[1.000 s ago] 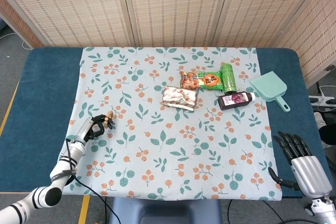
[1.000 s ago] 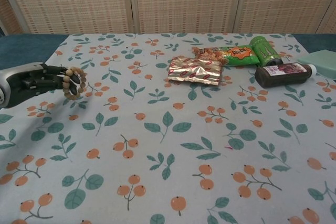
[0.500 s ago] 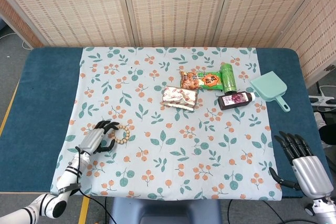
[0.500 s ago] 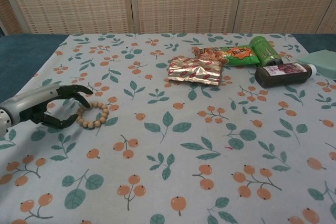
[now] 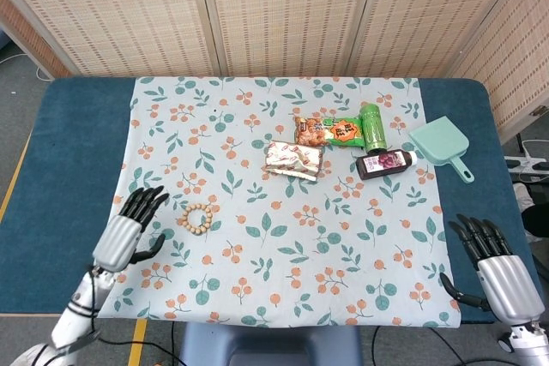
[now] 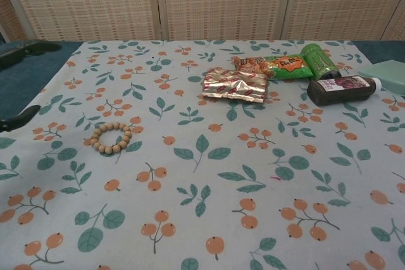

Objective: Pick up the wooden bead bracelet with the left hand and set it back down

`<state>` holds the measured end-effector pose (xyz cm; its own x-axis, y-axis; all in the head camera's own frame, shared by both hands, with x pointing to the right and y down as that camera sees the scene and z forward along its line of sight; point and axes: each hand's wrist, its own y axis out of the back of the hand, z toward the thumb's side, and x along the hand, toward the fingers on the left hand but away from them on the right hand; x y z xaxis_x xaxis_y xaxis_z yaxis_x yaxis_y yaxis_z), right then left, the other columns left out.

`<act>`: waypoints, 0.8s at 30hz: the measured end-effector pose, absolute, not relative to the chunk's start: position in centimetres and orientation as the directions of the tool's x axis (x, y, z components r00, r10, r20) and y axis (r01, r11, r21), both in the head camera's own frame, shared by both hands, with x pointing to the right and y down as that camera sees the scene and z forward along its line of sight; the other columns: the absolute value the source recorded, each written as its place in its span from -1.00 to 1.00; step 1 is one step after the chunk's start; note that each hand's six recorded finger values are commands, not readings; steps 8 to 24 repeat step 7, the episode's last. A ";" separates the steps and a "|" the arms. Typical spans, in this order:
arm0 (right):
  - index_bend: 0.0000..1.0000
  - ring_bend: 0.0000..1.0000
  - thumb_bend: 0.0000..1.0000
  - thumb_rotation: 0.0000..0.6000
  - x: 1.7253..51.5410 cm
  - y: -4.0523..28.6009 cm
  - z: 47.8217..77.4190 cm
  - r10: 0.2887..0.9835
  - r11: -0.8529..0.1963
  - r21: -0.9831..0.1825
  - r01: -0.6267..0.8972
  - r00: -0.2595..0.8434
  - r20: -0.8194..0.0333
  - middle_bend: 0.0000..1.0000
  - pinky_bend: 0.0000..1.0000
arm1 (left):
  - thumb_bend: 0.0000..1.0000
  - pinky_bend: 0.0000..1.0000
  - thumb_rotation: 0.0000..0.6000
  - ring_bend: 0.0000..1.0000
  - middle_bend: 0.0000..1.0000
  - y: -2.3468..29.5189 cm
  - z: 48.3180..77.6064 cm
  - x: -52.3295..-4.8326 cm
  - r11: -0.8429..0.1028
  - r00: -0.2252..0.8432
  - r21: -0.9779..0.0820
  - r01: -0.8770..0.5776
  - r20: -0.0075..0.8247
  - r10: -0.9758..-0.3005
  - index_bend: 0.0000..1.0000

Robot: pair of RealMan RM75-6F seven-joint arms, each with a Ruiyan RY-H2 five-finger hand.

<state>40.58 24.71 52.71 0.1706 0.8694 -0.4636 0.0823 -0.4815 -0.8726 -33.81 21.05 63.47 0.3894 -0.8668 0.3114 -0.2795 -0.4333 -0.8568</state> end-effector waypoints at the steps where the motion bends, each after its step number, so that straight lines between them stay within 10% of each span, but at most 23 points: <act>1: -1.00 -1.00 -0.36 0.03 40.5 24.7 52.8 0.869 -0.481 -0.873 0.078 0.171 -0.464 -1.00 -1.00 | -0.08 -1.00 1.00 -1.00 -1.00 21.9 62.6 -34.6 -0.415 0.386 -0.874 -0.252 0.303 -0.872 -1.00; 7: -1.00 -1.00 -0.36 0.03 40.1 24.9 53.1 0.869 -0.480 -0.875 0.061 0.173 -0.464 -1.00 -1.00 | -0.10 -1.00 1.00 -1.00 -1.00 27.2 58.9 -38.0 -0.357 0.349 -0.928 -0.111 0.299 -0.888 -1.00; 24: -1.00 -1.00 -0.36 0.03 40.1 24.9 53.1 0.869 -0.480 -0.875 0.061 0.173 -0.464 -1.00 -1.00 | -0.10 -1.00 1.00 -1.00 -1.00 27.2 58.9 -38.0 -0.357 0.349 -0.928 -0.111 0.299 -0.888 -1.00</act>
